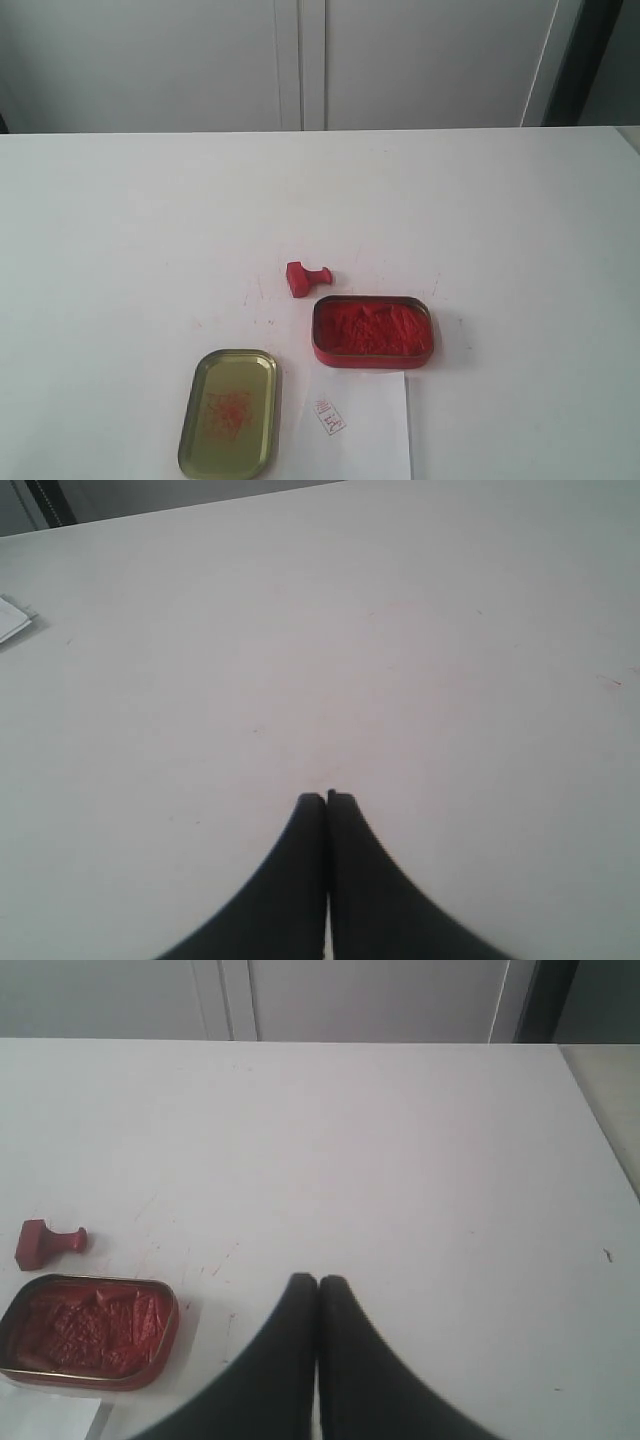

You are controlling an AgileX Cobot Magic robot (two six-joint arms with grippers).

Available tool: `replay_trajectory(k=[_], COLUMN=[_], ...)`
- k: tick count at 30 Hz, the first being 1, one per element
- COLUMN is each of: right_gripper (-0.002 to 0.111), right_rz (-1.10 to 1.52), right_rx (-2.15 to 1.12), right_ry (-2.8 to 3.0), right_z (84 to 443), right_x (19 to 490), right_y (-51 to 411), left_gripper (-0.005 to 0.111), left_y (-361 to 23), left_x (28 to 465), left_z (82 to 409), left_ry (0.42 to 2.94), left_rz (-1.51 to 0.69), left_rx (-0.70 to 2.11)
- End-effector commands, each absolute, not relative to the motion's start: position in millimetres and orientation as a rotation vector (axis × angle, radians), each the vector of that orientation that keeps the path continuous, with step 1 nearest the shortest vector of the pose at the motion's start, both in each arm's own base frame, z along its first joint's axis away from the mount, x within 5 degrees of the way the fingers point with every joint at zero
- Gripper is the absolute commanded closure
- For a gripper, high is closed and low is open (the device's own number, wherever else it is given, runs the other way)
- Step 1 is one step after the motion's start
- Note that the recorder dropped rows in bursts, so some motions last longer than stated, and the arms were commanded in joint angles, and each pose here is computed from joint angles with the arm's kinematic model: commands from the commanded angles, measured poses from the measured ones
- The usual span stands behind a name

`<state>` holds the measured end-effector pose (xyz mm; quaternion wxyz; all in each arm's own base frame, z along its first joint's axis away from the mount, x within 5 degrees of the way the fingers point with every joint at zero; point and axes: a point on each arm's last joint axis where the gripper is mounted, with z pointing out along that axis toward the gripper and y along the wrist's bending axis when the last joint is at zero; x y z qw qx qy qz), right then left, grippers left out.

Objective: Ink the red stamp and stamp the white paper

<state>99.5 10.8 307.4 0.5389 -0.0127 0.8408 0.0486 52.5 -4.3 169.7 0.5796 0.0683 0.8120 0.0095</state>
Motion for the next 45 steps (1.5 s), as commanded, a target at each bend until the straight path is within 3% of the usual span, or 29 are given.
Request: replay_trajectory(k=[1, 18, 45], right_gripper=[0.108, 0.108, 0.108], right_rz=[0.101, 0.101, 0.130], right_rx=[-0.033, -0.033, -0.021], right_ry=[1.989, 1.986, 1.609], right_z=[307.7, 307.9, 330.9], right_x=[99.7, 99.2, 23.5], right_y=[9.9, 9.9, 0.7], left_gripper=[0.107, 0.107, 0.107], left_y=[-4.1, -4.1, -4.1], left_x=[52.4, 52.4, 52.4], left_z=[168.9, 168.9, 168.9], left_ry=[1.896, 1.896, 1.896], left_rz=[0.025, 0.025, 0.025], left_rx=[0.158, 0.158, 0.158])
